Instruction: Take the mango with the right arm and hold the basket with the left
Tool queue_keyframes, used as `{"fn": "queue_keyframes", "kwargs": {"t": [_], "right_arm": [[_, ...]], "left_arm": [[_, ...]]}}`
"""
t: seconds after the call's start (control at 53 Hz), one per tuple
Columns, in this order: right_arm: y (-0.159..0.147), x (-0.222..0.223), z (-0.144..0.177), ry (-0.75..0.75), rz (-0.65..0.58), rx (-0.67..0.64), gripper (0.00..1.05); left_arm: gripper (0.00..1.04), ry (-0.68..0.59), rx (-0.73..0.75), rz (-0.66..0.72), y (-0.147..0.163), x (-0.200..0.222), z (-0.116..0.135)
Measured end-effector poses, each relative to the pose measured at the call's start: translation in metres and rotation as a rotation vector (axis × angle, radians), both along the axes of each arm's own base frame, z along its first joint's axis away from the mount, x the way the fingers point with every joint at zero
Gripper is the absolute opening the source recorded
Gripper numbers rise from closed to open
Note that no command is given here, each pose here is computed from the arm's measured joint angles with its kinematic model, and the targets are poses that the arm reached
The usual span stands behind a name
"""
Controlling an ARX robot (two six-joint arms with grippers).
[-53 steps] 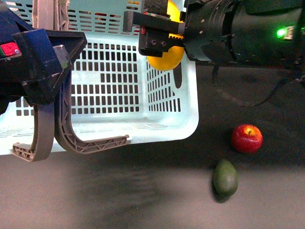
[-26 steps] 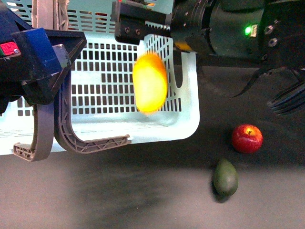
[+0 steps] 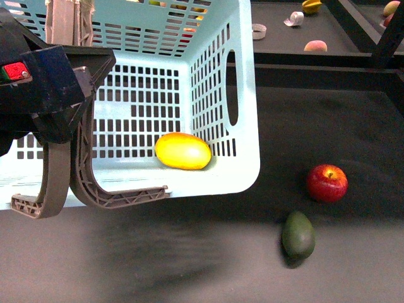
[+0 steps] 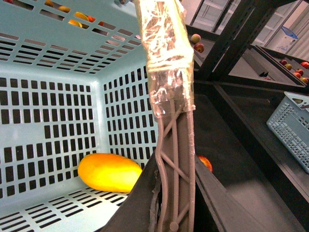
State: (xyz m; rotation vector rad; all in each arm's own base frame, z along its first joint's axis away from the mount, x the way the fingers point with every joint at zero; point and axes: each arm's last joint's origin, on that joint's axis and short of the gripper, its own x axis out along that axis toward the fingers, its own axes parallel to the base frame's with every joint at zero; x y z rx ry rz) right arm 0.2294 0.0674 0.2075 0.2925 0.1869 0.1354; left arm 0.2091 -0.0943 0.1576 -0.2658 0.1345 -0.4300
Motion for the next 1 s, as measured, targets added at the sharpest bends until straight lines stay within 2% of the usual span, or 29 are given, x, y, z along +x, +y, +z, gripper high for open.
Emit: {"fn": "queue_keyframes", "kwargs": {"t": [0.189,0.528,0.66,0.717,1.0], "right_arm": [[-0.023,-0.038,-0.006,0.004,-0.067,-0.007,0.97],[-0.023,-0.038,-0.004,-0.007,-0.071,-0.011,0.96],[-0.031,-0.046,-0.01,-0.155,-0.131,-0.162,0.77],[-0.037,-0.054,-0.015,-0.173,-0.135,-0.23,0.62],[-0.051,-0.075,-0.027,-0.174,-0.13,-0.285,0.15]], "left_arm": [[0.12,0.0,-0.001,-0.004,0.0,0.0,0.0],[0.12,0.0,0.001,0.001,0.0,0.0,0.0],[0.12,0.0,0.0,0.001,0.0,0.0,0.0],[0.12,0.001,-0.002,0.001,0.0,0.0,0.0],[0.12,0.0,-0.001,-0.003,0.0,0.0,0.0]]}}
